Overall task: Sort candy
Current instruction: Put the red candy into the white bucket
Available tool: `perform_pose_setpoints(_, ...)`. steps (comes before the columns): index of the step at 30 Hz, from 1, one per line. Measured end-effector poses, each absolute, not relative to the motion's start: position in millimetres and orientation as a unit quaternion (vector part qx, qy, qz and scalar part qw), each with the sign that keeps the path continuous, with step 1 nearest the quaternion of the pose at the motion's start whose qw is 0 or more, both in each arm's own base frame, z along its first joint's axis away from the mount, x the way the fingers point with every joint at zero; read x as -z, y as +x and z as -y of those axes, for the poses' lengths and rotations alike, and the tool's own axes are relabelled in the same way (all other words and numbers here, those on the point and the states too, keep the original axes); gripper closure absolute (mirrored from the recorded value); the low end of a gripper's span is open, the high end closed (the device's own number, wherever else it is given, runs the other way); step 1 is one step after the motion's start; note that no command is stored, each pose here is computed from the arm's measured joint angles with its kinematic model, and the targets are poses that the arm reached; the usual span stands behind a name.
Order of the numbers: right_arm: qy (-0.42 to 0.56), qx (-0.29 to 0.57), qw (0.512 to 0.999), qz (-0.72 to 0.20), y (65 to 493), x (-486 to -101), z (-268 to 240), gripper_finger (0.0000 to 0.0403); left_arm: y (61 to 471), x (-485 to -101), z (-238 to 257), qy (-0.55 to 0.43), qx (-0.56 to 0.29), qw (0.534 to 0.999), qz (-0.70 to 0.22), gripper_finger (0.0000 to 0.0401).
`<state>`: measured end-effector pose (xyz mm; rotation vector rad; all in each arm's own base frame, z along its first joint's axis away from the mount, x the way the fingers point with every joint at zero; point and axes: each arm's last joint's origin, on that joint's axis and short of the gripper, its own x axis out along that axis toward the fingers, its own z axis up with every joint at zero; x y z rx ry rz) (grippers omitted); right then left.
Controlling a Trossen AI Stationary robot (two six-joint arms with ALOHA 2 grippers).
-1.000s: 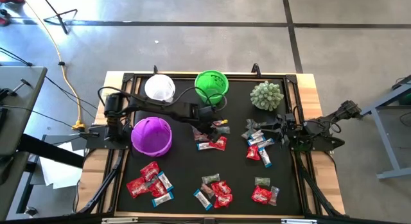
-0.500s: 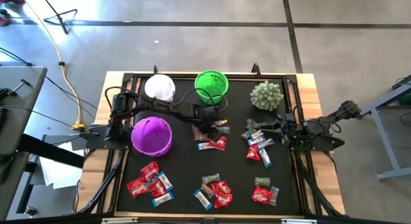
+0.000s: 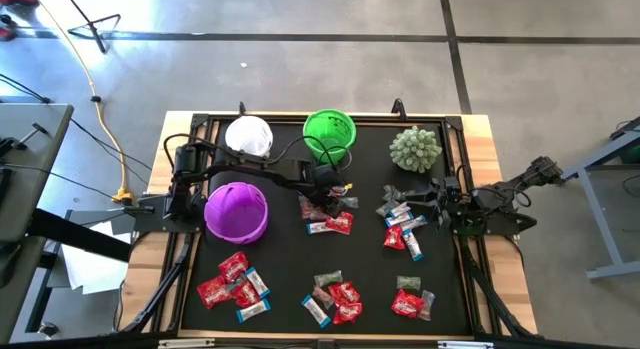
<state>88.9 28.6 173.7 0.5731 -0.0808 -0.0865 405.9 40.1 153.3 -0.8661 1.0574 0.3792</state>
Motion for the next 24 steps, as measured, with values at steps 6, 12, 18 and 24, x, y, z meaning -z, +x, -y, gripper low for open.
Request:
perform_pose_setpoints(6, 0.282, 0.043, 0.957, 0.04, 88.9, -173.7, -28.6, 0.0276, 406.9, -153.7, -37.1, -0.402, -0.173, 0.759, -0.483, 0.0213)
perform_pose_setpoints(12, 0.283, 0.042, 0.957, 0.04, 89.0, -173.7, -28.6, 0.0276, 407.7, -152.7, -33.6, -0.4, -0.17, 0.759, -0.484, 0.0213)
perform_pose_setpoints(18, 0.282, 0.042, 0.958, 0.04, 89.0, -173.7, -28.6, 0.0276, 409.8, -146.2, -31.3, -0.407, -0.171, 0.754, -0.487, 0.0213)
perform_pose_setpoints(24, 0.282, 0.042, 0.958, 0.04, 88.9, -173.7, -28.6, 0.0276, 411.9, -147.1, -26.3, -0.405, -0.164, 0.76, -0.481, 0.0213)
